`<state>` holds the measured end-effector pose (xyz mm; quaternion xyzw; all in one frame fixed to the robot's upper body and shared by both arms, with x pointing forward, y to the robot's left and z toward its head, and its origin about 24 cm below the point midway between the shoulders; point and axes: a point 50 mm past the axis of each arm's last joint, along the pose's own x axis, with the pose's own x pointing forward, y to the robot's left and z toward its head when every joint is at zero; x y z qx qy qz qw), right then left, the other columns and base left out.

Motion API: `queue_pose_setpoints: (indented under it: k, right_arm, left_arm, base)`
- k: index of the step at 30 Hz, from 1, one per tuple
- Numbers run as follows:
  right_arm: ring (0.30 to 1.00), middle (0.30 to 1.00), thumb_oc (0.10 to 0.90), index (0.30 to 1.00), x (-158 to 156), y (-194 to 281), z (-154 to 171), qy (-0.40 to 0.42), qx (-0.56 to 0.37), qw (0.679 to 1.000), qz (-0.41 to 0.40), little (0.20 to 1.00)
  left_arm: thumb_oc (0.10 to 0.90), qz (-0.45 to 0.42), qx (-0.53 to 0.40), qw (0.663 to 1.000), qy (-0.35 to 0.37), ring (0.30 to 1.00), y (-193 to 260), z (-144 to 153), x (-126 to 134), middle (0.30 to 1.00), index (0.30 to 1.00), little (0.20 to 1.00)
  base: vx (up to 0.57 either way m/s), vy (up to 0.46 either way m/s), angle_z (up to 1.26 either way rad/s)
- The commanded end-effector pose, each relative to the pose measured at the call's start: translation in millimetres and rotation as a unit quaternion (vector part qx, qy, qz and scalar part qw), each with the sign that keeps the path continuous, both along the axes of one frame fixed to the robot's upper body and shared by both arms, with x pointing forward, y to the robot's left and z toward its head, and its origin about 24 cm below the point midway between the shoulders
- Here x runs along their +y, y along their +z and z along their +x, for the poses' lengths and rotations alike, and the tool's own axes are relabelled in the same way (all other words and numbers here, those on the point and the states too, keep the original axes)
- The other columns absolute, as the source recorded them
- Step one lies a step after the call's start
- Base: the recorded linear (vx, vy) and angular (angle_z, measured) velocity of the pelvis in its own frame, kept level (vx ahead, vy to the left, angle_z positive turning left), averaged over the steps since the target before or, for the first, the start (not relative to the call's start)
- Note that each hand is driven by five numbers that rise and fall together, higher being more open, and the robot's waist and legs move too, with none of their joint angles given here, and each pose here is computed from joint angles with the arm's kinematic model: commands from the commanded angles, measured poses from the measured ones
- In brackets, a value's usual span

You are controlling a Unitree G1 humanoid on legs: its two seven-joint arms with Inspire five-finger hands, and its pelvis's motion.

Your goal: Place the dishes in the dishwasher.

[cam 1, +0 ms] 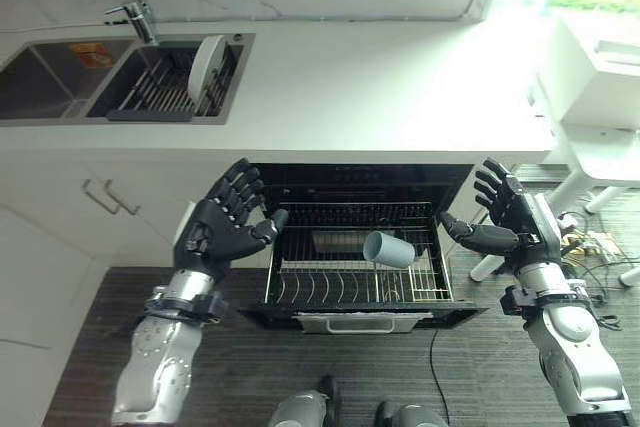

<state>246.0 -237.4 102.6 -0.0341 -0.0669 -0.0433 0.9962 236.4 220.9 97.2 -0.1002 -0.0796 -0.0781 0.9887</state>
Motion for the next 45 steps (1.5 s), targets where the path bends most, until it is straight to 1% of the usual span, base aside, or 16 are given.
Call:
queue_pose_setpoints:
  k: [1,2,7,10,14,18,20,22,25,29,32,36,40,45]
  right_arm:
    - [0.900,0.900,0.800,0.900,-8,79,-1,0.009,-0.196,0.980,-0.040,0.900]
    - [0.900,0.900,0.800,0.900,-8,85,0,0.018,-0.201,0.978,-0.048,0.900]
    - [0.900,0.900,0.800,0.900,-6,97,5,0.013,-0.213,0.975,-0.067,0.900]
    - [0.900,0.900,0.800,0.900,-7,105,5,0.011,-0.222,0.972,-0.071,0.900]
    - [0.900,0.900,0.800,0.900,-13,105,1,-0.020,-0.240,0.968,-0.067,0.900]
    - [0.900,0.900,0.800,0.900,-24,100,-11,-0.055,-0.240,0.969,-0.036,0.900]
    - [0.900,0.900,0.800,0.900,-22,96,-10,-0.052,-0.235,0.970,-0.029,0.900]
    - [0.900,0.900,0.800,0.900,-10,87,-4,-0.031,-0.220,0.974,-0.030,0.900]
    - [0.900,0.900,0.800,0.900,-3,86,1,-0.024,-0.209,0.977,-0.032,0.900]
    - [0.900,0.900,0.800,0.900,-13,90,-3,-0.030,-0.212,0.976,-0.036,0.900]
    - [0.900,0.900,0.800,0.900,-19,89,-9,-0.028,-0.212,0.976,-0.035,0.900]
    - [0.900,0.900,0.800,0.900,-17,86,-10,-0.022,-0.213,0.976,-0.033,0.900]
    - [0.900,0.900,0.800,0.900,-11,87,-5,-0.023,-0.213,0.976,-0.031,0.900]
    - [0.900,0.900,0.800,0.900,-9,88,-2,-0.020,-0.206,0.978,-0.033,0.900]
  left_arm:
    - [0.800,-0.032,-0.180,0.983,0.010,0.900,61,-10,7,0.900,0.900,0.900]
    - [0.800,-0.042,-0.188,0.981,0.020,0.900,62,-14,9,0.900,0.900,0.900]
    - [0.800,-0.054,-0.201,0.978,0.018,0.900,60,-11,3,0.900,0.900,0.900]
    - [0.800,-0.056,-0.205,0.977,0.023,0.900,63,-13,9,0.900,0.900,0.900]
    - [0.800,-0.057,-0.208,0.976,0.007,0.900,72,-5,13,0.900,0.900,0.900]
    - [0.800,-0.031,-0.204,0.978,-0.006,0.900,76,-4,15,0.900,0.900,0.900]
    - [0.800,-0.025,-0.204,0.979,-0.005,0.900,77,-5,18,0.900,0.900,0.900]
    - [0.800,-0.005,-0.208,0.978,0.013,0.900,81,-9,24,0.900,0.900,0.900]
    - [0.800,-0.002,-0.210,0.978,0.005,0.900,84,-5,20,0.900,0.900,0.900]
    - [0.800,0.023,-0.236,0.971,-0.008,0.900,88,-5,9,0.900,0.900,0.900]
    - [0.800,0.034,-0.251,0.967,-0.012,0.900,88,-7,6,0.900,0.900,0.900]
    - [0.800,0.045,-0.265,0.963,-0.013,0.900,89,-8,3,0.900,0.900,0.900]
    - [0.800,0.037,-0.270,0.962,-0.016,0.900,89,-6,-2,0.900,0.900,0.900]
    - [0.800,0.031,-0.276,0.961,-0.007,0.900,92,-8,-1,0.900,0.900,0.900]
  base:
    - [-0.01,0.425,-0.24]
    - [0.02,0.477,-0.52]
    - [0.03,0.447,-0.44]
    - [0.04,0.552,-0.14]
    - [0.01,0.534,-0.18]
    - [0.03,0.510,0.29]
    - [0.03,0.426,0.20]
    - [0.02,0.520,-0.18]
    - [0.02,0.320,-0.64]
    - [0.04,0.190,0.07]
    - [0.06,0.042,0.30]
    - [0.07,-0.055,0.03]
    - [0.07,-0.092,0.02]
    - [0.10,-0.133,0.02]
